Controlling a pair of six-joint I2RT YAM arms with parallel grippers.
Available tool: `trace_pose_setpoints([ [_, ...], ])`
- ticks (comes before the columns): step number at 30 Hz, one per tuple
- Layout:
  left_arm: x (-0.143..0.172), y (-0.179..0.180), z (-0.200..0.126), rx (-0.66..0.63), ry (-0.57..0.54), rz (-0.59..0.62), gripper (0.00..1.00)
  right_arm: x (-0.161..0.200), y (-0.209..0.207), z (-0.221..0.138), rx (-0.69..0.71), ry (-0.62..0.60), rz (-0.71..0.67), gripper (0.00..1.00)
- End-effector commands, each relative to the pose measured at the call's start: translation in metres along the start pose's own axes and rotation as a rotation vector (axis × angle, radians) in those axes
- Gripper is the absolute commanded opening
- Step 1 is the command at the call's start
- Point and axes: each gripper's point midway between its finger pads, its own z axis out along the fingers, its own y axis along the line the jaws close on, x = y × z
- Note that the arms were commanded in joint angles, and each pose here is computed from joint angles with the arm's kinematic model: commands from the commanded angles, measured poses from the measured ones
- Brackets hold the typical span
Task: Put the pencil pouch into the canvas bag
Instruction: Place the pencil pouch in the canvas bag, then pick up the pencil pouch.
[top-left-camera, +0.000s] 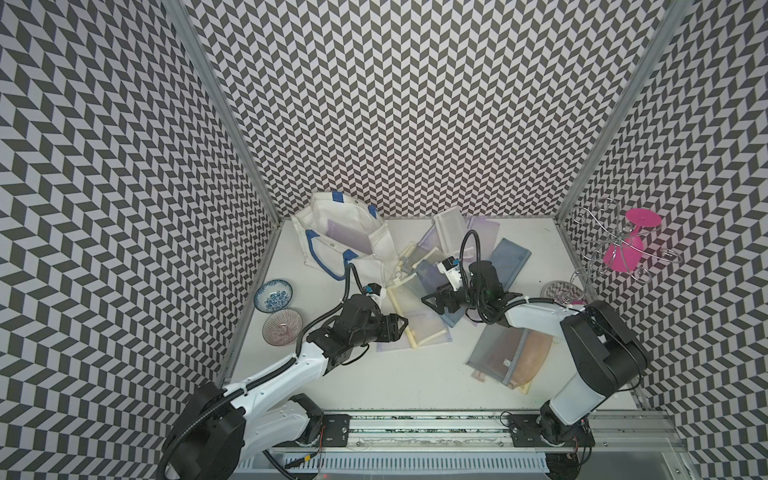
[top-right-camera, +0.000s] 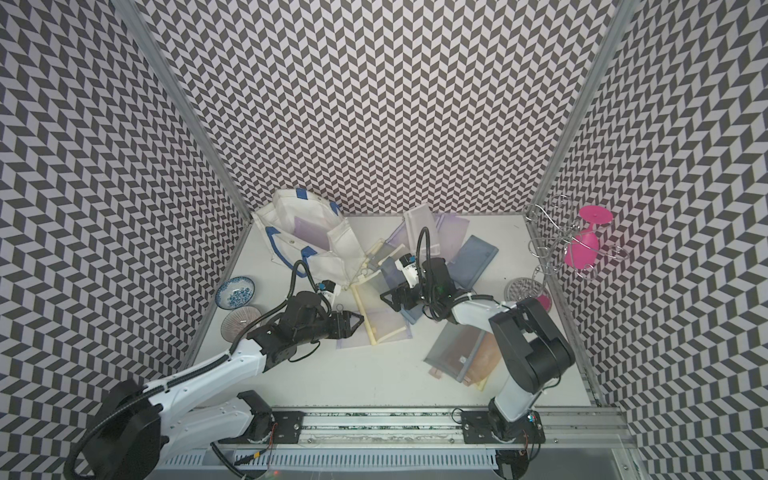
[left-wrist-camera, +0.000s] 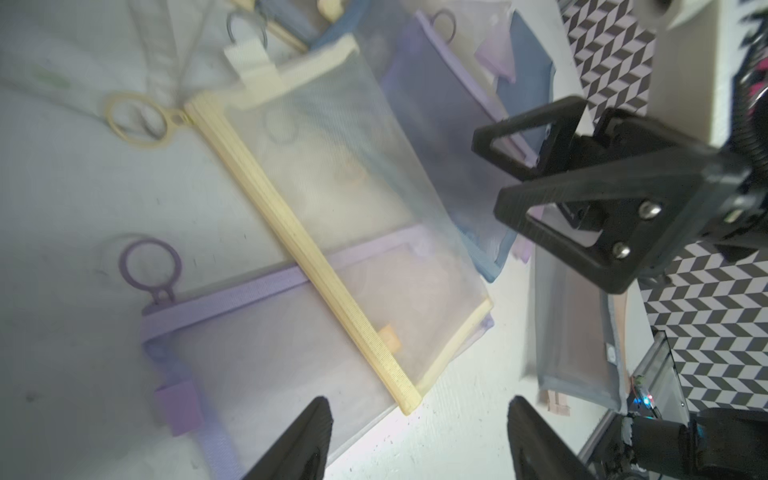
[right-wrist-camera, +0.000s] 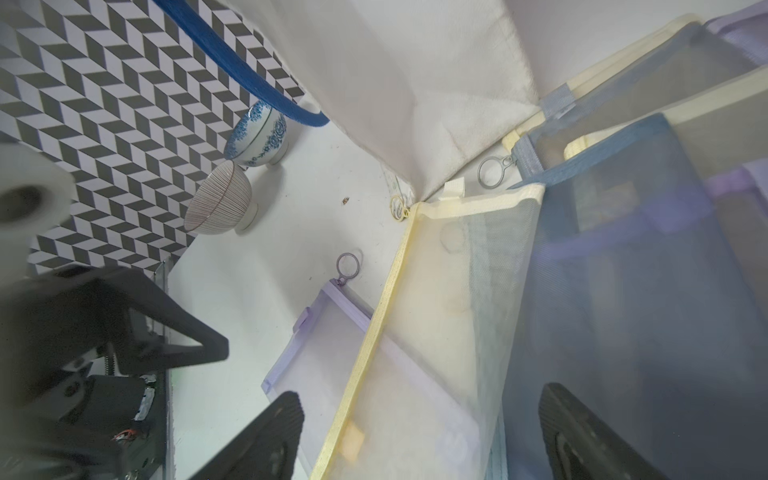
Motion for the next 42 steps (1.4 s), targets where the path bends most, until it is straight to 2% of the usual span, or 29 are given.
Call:
trace_pose_setpoints([
  [1, -0.020, -0.011, 0.007, 0.093, -0.070, -0.045, 0.66, -0.004, -0.001, 0.014, -0.012, 0.009, -0.025, 0.88],
  [5, -0.018, 0.007, 0.020, 0.136, -0.054, -0.142, 0.61, 0.005, -0.015, 0.028, 0.020, 0.045, -0.009, 0.87],
  [10, -0.016, 0.020, 0.041, 0.112, -0.036, -0.175, 0.59, 0.016, -0.023, 0.039, 0.026, 0.081, 0.012, 0.86],
  [12, -0.013, 0.026, 0.050, 0.091, -0.026, -0.185, 0.59, 0.017, -0.022, 0.040, 0.021, 0.082, 0.011, 0.81],
  [15, -0.007, 0.029, 0.063, 0.078, 0.001, -0.197, 0.58, 0.023, -0.020, 0.044, -0.004, 0.094, 0.025, 0.67],
  [22, -0.005, 0.026, 0.089, 0.062, 0.025, -0.196, 0.57, 0.026, -0.012, 0.045, -0.060, 0.093, 0.042, 0.62],
  [25, -0.007, 0.024, 0.097, 0.056, 0.030, -0.194, 0.56, 0.025, -0.008, 0.043, -0.076, 0.089, 0.044, 0.57],
  [30, -0.012, 0.018, 0.098, 0.039, 0.020, -0.173, 0.56, 0.018, -0.001, 0.034, -0.083, 0.062, 0.029, 0.33],
  [36, -0.020, 0.005, 0.084, 0.039, -0.011, -0.132, 0.56, 0.005, 0.004, 0.019, -0.052, 0.017, -0.007, 0.07],
  [38, -0.023, -0.004, 0.077, 0.035, -0.018, -0.095, 0.56, -0.002, 0.010, 0.010, -0.054, -0.011, -0.022, 0.01],
  [42, -0.023, -0.013, 0.059, 0.030, -0.030, -0.042, 0.59, -0.022, 0.033, -0.015, -0.118, -0.113, -0.063, 0.00],
])
